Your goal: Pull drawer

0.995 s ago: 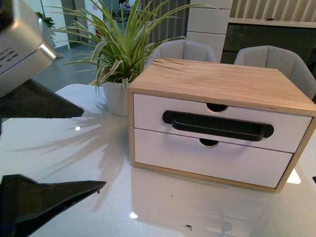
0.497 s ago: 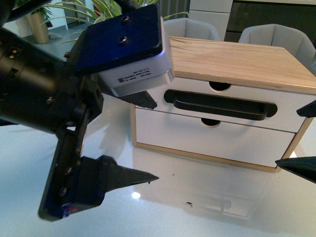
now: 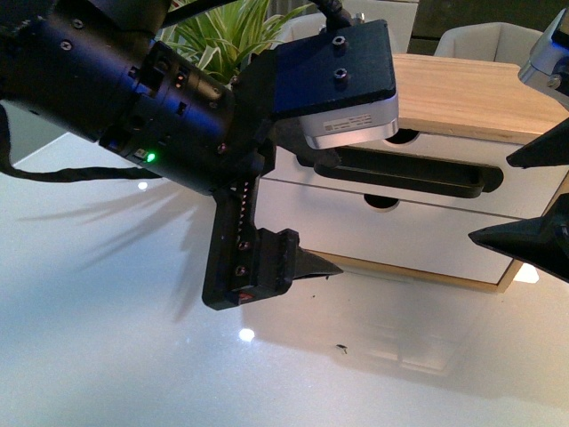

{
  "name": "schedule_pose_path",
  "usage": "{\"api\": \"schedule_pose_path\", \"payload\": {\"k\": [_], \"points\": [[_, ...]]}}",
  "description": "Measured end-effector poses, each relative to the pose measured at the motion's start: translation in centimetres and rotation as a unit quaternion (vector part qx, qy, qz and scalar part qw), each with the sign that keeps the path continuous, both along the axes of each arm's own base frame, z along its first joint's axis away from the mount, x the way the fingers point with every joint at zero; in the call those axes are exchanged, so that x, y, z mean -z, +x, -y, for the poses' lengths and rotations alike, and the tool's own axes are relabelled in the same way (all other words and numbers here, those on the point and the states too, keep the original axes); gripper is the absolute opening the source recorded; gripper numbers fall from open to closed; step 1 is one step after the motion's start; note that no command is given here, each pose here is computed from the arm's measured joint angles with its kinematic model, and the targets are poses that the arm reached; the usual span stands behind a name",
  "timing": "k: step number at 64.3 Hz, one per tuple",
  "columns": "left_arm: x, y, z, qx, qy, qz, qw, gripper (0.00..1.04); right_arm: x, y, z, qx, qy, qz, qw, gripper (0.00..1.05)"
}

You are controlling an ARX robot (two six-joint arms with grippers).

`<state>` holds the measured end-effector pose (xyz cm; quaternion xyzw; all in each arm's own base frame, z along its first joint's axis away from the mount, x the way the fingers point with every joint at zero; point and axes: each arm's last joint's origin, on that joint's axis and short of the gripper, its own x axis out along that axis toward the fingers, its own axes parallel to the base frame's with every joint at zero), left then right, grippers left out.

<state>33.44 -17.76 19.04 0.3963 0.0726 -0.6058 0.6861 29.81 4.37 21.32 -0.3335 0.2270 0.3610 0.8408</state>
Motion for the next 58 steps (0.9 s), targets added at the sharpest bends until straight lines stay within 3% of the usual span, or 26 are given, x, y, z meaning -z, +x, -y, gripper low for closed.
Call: {"api": "schedule_pose_path", "payload": {"k": [58], "points": [[3.0, 4.2, 3.8, -0.002, 0.039, 0.018, 0.999, 0.97, -0.1, 1.1, 1.8, 0.007, 0.028, -0.006, 1.000, 0.96]]}}
